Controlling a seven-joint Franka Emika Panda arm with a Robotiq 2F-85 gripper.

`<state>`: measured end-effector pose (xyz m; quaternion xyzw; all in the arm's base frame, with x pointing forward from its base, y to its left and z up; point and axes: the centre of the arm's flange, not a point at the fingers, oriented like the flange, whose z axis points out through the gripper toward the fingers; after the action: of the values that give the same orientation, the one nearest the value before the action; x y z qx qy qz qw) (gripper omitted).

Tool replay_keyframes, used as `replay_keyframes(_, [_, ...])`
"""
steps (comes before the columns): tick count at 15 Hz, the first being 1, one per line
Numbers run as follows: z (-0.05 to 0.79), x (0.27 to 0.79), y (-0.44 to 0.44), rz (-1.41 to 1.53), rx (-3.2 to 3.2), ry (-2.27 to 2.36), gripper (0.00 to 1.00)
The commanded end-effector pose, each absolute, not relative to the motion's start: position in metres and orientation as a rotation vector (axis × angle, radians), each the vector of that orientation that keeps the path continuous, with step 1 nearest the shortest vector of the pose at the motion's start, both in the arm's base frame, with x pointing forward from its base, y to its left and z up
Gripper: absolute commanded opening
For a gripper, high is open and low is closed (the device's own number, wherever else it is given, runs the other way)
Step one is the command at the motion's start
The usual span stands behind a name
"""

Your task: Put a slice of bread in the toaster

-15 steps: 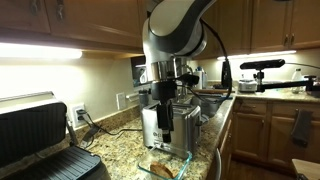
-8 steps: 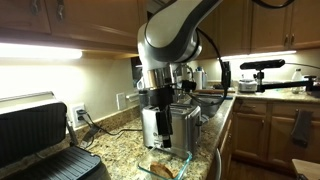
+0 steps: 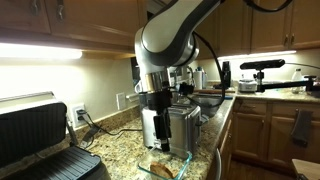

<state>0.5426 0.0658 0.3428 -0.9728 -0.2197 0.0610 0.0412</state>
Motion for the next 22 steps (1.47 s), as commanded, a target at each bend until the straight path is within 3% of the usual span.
replay_keyframes(1, [0.336, 0.549, 0.069, 0.169, -3.000, -0.656, 1.00])
replay_keyframes(22, [0.287, 0.583, 0.084, 0.197, -2.990, -0.599, 1.00])
